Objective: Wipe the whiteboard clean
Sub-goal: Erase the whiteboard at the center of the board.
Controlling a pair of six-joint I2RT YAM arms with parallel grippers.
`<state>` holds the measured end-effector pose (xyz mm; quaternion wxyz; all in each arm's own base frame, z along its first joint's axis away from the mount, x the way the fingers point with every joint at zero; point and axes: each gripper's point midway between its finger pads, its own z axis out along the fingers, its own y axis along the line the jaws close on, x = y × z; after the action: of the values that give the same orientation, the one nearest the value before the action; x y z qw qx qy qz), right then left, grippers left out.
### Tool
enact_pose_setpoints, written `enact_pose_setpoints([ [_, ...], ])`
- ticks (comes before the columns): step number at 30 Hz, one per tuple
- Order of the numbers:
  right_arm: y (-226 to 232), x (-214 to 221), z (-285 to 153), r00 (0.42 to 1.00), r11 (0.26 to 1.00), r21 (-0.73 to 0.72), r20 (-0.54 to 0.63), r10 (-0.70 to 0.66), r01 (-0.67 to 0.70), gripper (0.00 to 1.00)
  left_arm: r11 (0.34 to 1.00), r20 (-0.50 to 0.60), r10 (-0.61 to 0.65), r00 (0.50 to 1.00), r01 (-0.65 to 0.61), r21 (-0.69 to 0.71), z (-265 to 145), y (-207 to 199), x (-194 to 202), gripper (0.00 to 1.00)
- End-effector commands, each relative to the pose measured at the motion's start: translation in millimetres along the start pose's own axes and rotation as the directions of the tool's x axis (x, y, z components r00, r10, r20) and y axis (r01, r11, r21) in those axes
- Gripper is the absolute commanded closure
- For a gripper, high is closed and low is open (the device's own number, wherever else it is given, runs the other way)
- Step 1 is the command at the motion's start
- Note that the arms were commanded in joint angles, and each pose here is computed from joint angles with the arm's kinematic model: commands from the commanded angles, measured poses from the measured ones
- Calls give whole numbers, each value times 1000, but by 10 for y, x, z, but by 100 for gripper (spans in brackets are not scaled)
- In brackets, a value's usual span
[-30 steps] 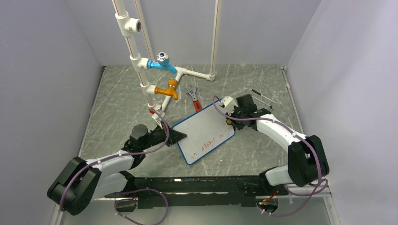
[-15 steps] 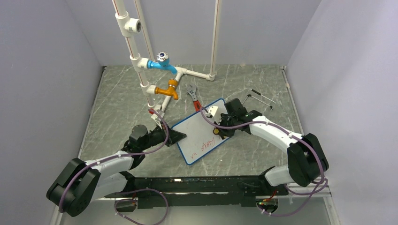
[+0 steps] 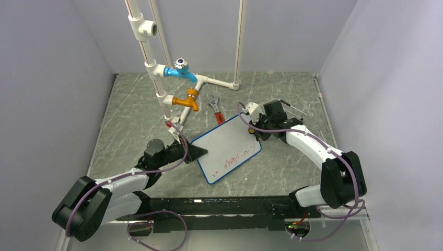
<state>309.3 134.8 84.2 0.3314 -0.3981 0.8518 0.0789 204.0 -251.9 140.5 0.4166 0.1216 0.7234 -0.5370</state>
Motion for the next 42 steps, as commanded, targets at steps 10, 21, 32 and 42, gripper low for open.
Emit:
enact_pose_setpoints([
  [10, 1742, -1289, -29, 886, 830, -335, 297, -356, 445, 100, 962, 41, 74, 996, -82, 259, 63, -631, -299, 100],
  [21, 9, -1157, 77, 977, 999, -1, 211, 40, -40, 100, 965, 49, 81, 996, -91, 247, 41, -628, -307, 100],
  [32, 1263, -1485, -82, 938, 924, -270, 291, -189, 270, 100, 966, 63, 69, 996, -83, 244, 89, -626, -371, 100],
  [42, 1480, -1429, 37, 935, 921, -242, 257, -243, 306, 100, 964, 71, 36, 997, -54, 260, 152, -631, -415, 100],
])
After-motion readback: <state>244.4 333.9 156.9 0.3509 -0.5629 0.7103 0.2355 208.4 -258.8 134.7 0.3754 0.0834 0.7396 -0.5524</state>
